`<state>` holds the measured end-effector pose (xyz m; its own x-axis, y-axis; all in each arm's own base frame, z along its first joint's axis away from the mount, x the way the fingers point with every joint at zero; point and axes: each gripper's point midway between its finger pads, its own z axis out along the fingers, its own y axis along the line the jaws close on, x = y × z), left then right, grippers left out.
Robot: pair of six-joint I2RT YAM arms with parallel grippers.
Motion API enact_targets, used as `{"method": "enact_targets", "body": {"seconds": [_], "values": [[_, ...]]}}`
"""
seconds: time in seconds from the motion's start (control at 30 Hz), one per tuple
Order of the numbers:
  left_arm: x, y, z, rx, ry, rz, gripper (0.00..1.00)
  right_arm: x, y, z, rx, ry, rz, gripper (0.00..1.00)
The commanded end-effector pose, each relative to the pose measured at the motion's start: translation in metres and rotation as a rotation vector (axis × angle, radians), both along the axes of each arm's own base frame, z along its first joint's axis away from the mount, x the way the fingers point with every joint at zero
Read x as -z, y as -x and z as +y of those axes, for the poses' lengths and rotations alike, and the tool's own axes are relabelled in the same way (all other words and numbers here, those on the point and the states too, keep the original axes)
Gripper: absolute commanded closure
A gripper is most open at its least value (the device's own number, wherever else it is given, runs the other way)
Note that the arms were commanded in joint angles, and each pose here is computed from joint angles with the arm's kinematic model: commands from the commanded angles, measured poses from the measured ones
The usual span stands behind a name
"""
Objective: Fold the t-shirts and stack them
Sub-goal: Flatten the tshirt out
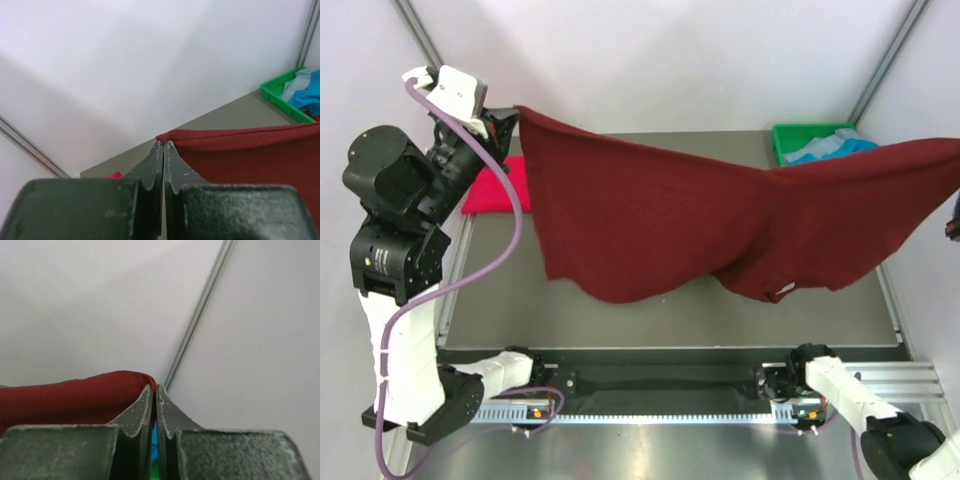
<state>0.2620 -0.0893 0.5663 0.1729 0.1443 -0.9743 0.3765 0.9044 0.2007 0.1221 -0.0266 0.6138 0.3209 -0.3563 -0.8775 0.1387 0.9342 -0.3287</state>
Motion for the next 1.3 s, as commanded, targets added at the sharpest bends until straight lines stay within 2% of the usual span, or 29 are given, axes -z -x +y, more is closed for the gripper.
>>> {"method": "enact_targets", "body": {"seconds": [0.0,0.07,0.23,0.27,0.43,0.5,0.63,0.77,0.87,0.9,0.97,1.0,1.07,1.1,1.17,1.2,1.27], "values": [[-0.040,-0.006,0.012,-0.069,0.020,-0.130,1.00,-0.025,-0.019,0.002,0.011,-0.023,-0.059,1.00],[-0.041,-0.019,0.012,-0.083,0.007,-0.135,1.00,-0.040,-0.022,0.001,0.021,-0.021,-0.092,1.00],[-0.015,-0.065,0.014,-0.152,-0.072,-0.126,1.00,-0.043,-0.077,0.005,0.043,0.018,-0.077,1.00],[0.004,-0.078,0.011,-0.153,-0.093,-0.095,1.00,-0.037,-0.091,0.008,0.040,0.026,-0.056,1.00],[0.042,-0.128,0.011,-0.212,-0.119,-0.006,1.00,0.003,-0.170,0.021,0.011,-0.004,0.080,1.00],[0.047,-0.138,0.016,-0.259,-0.094,0.018,1.00,0.020,-0.198,0.027,-0.005,-0.025,0.127,1.00],[0.041,-0.145,0.021,-0.298,-0.074,0.005,1.00,0.017,-0.220,0.037,-0.046,-0.100,0.134,1.00],[0.008,-0.125,0.028,-0.313,-0.043,-0.066,1.00,-0.017,-0.201,0.040,-0.082,-0.117,0.058,1.00],[-0.004,-0.103,0.031,-0.300,-0.037,-0.094,1.00,-0.019,-0.178,0.036,-0.076,-0.111,0.049,1.00],[-0.010,-0.089,0.034,-0.295,-0.034,-0.111,1.00,-0.026,-0.155,0.033,-0.077,-0.110,0.016,1.00],[-0.005,-0.078,0.034,-0.282,-0.045,-0.102,1.00,-0.016,-0.142,0.031,-0.075,-0.105,0.030,1.00],[-0.011,-0.062,0.038,-0.278,-0.045,-0.125,1.00,-0.020,-0.117,0.029,-0.083,-0.105,0.003,1.00],[0.000,-0.049,0.037,-0.258,-0.064,-0.100,1.00,-0.003,-0.105,0.031,-0.098,-0.099,0.043,1.00],[-0.007,-0.032,0.041,-0.254,-0.056,-0.124,1.00,-0.005,-0.081,0.028,-0.101,-0.109,0.017,1.00],[-0.001,-0.017,0.042,-0.240,-0.064,-0.114,1.00,0.009,-0.065,0.026,-0.103,-0.110,0.044,1.00],[-0.007,-0.001,0.046,-0.241,-0.052,-0.140,1.00,0.006,-0.042,0.023,-0.103,-0.112,0.013,1.00],[-0.010,0.013,0.053,-0.258,-0.044,-0.153,1.00,0.007,-0.021,0.020,-0.096,-0.107,0.003,1.00]]}}
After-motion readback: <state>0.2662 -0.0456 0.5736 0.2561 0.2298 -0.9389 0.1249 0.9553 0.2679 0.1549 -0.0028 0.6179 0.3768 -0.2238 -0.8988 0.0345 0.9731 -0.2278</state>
